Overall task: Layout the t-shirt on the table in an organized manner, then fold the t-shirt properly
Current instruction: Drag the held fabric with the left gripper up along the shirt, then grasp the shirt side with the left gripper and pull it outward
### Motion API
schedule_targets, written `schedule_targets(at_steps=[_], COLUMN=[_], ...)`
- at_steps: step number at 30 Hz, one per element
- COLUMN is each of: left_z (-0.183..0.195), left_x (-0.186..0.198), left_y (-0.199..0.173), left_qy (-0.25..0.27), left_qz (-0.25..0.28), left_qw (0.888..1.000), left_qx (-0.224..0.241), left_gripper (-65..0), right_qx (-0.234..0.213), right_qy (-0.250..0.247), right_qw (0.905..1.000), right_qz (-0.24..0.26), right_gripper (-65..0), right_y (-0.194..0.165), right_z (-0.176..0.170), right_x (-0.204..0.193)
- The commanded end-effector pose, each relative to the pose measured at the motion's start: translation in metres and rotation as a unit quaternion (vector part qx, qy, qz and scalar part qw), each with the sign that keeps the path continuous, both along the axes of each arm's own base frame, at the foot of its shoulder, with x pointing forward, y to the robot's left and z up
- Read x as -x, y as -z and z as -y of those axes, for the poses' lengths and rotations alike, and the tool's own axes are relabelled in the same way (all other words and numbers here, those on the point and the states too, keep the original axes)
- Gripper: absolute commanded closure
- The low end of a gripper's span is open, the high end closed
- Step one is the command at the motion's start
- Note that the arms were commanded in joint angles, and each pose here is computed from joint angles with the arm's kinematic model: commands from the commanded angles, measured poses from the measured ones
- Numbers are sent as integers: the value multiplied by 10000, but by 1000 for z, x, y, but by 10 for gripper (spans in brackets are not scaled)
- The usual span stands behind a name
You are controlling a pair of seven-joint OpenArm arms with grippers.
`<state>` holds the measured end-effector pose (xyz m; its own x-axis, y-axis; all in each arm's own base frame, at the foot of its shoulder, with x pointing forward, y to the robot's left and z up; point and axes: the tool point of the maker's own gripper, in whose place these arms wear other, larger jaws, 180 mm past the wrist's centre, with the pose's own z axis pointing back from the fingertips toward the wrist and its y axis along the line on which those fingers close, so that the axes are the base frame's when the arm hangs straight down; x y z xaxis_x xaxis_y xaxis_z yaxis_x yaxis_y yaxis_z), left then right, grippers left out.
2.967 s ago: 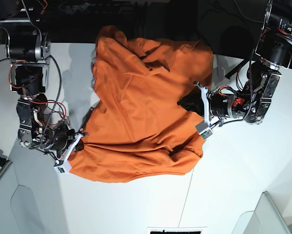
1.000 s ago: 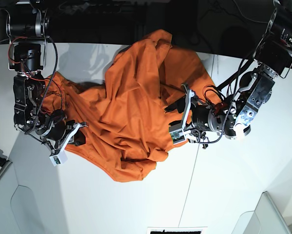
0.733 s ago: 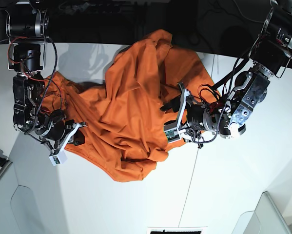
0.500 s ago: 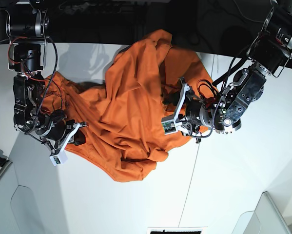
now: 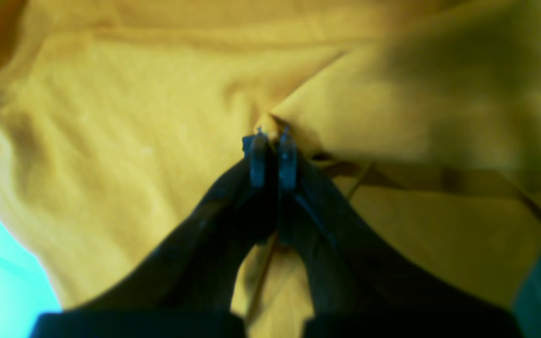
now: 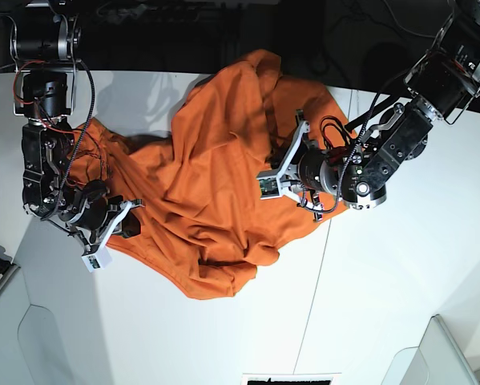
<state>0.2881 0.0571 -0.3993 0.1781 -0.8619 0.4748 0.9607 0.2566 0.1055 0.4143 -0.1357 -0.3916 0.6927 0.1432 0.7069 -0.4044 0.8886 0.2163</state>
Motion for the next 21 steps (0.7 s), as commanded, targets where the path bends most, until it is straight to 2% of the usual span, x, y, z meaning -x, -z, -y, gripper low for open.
schedule_targets(at_steps=[1,4,10,21], left_z=[-1,-7,-28,-28], left_x=[-8,3,38,145], left_y=[-19,-37,-61,-55], left_qy=[29,140,406,985], left_qz=[167,86,-194,-1109], left_qw=[9997,9995,9988,9886], left_qx=[157,276,178,273], left_gripper=[0,0,0,0], right_qx=[-63,18,81,150], right_qy=[41,35,34,103], right_qw=[9994,9995,9995,9991], right_qz=[329,319,308,386], right_gripper=[0,0,0,0], right_y=[-22,-20,-19,-20], right_z=[3,5,6,10], right_x=[-16,-16,-16,-18])
